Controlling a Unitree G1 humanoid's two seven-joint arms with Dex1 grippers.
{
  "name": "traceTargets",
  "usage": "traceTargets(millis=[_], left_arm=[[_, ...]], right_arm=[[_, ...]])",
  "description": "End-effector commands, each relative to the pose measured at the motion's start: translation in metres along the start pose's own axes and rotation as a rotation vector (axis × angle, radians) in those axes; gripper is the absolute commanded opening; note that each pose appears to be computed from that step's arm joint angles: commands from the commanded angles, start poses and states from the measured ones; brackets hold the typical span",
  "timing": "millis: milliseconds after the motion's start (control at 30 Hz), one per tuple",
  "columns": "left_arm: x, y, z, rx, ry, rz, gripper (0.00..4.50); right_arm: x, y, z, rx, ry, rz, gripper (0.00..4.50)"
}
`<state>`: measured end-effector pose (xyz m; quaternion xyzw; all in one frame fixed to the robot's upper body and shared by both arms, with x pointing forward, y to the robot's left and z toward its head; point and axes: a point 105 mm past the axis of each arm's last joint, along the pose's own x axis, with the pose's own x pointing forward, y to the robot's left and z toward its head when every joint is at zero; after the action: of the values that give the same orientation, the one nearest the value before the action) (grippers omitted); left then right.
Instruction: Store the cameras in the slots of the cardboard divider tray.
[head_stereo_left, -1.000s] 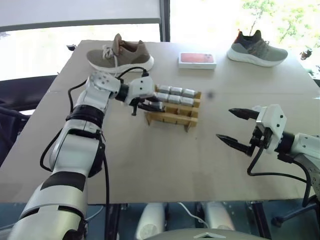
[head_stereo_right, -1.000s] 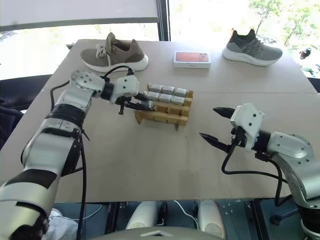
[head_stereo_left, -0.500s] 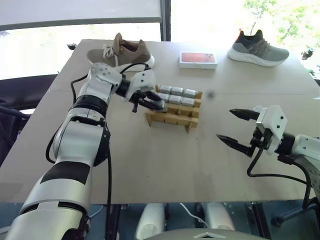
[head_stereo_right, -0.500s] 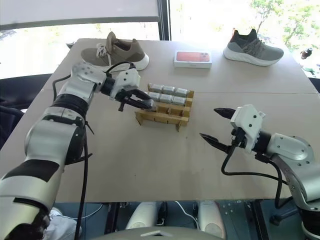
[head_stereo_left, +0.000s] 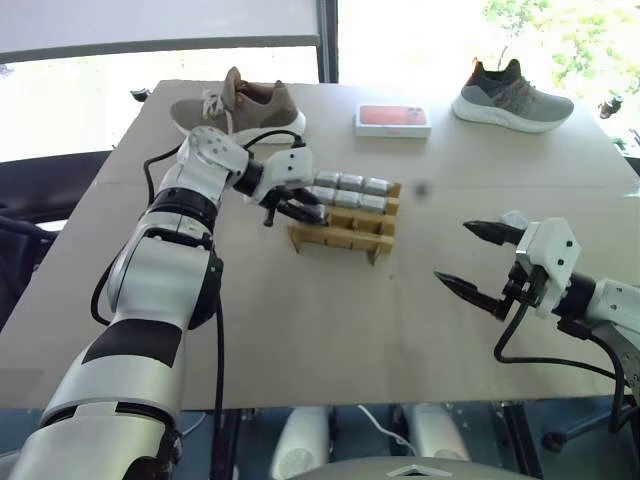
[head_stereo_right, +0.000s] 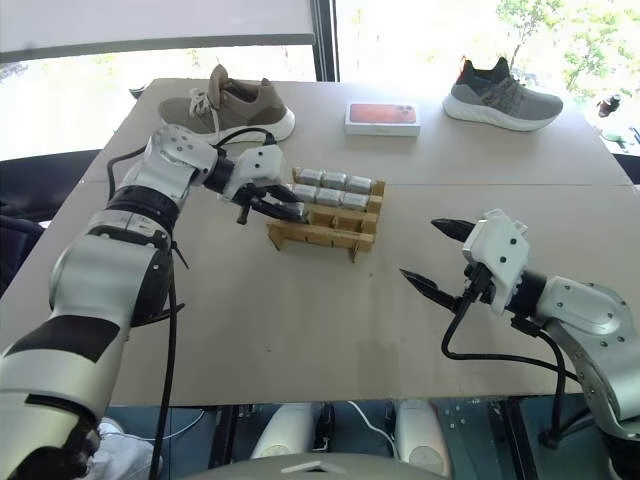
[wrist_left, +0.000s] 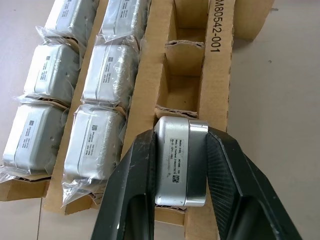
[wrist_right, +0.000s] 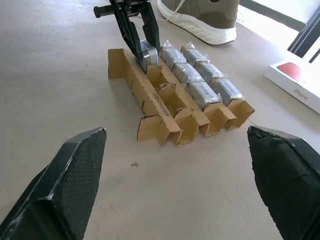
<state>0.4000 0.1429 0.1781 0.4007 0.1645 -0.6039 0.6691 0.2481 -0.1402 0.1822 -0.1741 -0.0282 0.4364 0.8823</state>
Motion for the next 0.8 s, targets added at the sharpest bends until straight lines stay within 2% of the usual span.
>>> traceTargets(millis=[33, 100, 167, 233, 333, 467, 633, 700, 800], left_arm=[[0.0, 0.003, -0.001, 0.022, 0.05, 0.009, 0.86], [0.001, 0.001, -0.003, -0.031, 0.045, -0.01, 0.86], [-0.001, -0.001, 0.005, -0.086, -0.027, -0.04, 1.9], [-0.007, 0.0, 0.014, -0.127, -0.111, -0.053, 2.7], [-0.024, 0.011, 0.03, -0.218, -0.282, 0.019, 4.04], [-0.045, 0.022, 0.032, -0.274, -0.451, 0.151, 4.04], [-0.06, 0.016, 0.013, -0.277, -0.513, 0.281, 4.04], [-0.061, 0.004, 0.008, -0.237, -0.541, 0.35, 4.04], [-0.058, -0.039, 0.013, -0.248, -0.644, 0.301, 4.04]], right_arm=[[-0.001, 0.0, 0.013, -0.038, -0.038, -0.009, 4.5], [-0.001, 0.001, 0.013, -0.039, -0.039, -0.01, 4.5], [-0.001, 0.002, 0.013, -0.036, -0.041, -0.012, 4.5], [-0.002, 0.003, 0.013, -0.034, -0.041, -0.015, 4.5], [-0.003, 0.003, 0.012, -0.027, -0.04, -0.025, 4.5], [-0.005, 0.002, 0.013, -0.006, -0.055, -0.049, 4.5], [-0.007, -0.009, 0.006, 0.002, -0.018, -0.115, 4.5], [-0.012, -0.029, -0.006, -0.01, 0.053, -0.228, 4.5], [-0.027, -0.062, -0.022, -0.02, 0.158, -0.424, 4.5]])
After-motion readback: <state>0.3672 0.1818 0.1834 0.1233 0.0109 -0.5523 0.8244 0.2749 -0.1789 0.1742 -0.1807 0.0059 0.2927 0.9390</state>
